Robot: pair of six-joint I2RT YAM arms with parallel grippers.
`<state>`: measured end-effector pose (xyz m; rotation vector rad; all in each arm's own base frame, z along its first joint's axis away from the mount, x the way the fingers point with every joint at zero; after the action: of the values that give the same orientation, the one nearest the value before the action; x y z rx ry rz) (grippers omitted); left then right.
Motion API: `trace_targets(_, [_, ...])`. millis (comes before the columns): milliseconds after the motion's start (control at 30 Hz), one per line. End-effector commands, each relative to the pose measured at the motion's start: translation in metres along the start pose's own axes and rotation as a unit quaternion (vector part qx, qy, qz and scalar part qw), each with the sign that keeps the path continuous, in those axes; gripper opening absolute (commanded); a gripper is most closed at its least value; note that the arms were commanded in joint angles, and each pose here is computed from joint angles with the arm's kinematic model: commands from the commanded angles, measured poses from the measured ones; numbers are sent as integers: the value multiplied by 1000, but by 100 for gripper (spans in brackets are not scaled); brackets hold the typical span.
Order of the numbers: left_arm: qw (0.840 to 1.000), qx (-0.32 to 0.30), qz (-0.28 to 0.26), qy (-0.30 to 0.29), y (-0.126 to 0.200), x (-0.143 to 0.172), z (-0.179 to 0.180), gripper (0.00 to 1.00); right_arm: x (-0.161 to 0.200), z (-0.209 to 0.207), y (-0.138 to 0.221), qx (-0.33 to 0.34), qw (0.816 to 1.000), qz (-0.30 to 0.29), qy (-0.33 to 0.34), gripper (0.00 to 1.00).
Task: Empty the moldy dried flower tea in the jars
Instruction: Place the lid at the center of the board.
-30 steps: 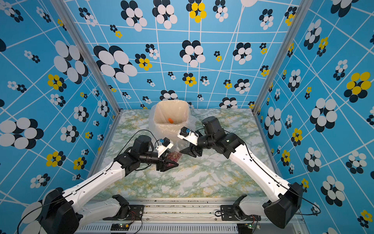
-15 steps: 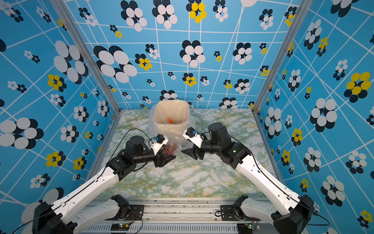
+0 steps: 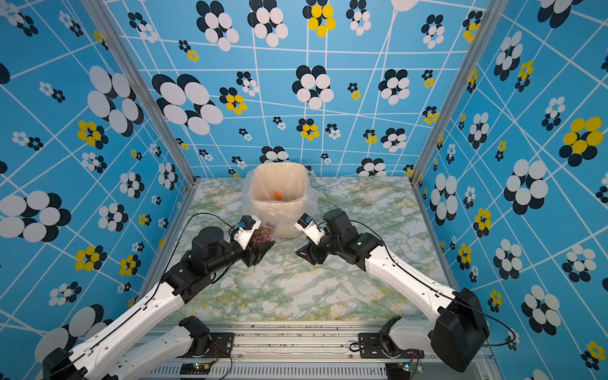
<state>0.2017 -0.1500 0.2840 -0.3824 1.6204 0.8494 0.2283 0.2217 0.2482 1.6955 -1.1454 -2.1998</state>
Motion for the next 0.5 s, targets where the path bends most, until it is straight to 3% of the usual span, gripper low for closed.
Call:
trace_targets(0, [999, -29, -13, -12, 5, -1, 3, 0, 2, -1, -17, 16, 1000, -1, -15, 27])
trace_targets(467, [999, -42, -25, -15, 11, -1, 4, 0, 34, 11, -69, 13, 998, 65, 13, 29])
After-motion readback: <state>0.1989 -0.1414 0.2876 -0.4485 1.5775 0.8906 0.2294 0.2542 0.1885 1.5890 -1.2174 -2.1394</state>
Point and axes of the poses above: each gripper's point midway between its finger pads, its own y axis back along the fingers, its own z axis along the line the jaws close on, x = y × z, the point moved 9 cm from there along y, back along the fingers, and after that the axes turned 2 degrees about y, right-handed, at the moved point
